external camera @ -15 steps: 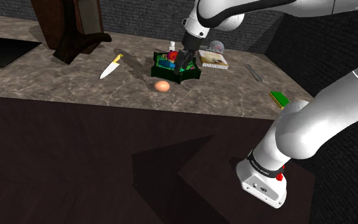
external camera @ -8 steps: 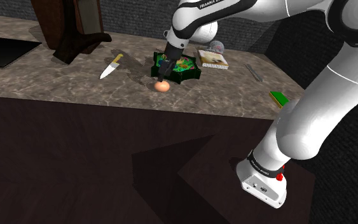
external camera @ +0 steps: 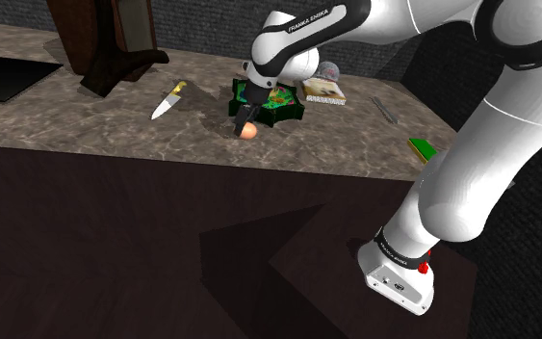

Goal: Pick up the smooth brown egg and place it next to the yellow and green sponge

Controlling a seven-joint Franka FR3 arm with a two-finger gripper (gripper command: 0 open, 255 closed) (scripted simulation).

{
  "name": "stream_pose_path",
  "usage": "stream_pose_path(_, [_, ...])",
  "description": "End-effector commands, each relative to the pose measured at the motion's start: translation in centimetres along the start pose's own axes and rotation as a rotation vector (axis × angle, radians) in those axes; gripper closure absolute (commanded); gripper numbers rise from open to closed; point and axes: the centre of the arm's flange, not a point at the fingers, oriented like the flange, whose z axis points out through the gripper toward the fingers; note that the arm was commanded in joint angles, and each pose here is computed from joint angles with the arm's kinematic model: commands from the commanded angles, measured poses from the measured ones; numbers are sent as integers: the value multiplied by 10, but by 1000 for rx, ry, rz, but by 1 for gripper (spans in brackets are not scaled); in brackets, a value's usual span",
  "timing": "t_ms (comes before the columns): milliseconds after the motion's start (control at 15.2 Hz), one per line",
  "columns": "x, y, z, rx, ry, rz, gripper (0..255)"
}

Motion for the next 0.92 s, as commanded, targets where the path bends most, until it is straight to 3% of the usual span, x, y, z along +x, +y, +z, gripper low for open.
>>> stream_pose_path(0, [-1, 0, 2, 0, 1, 0, 0])
stream_pose_path(396, [-1, 0, 2, 0, 1, 0, 0])
stream_pose_path(462, [-1, 0, 2, 0, 1, 0, 255])
stream_pose_path(858, [-1, 0, 2, 0, 0, 0, 255])
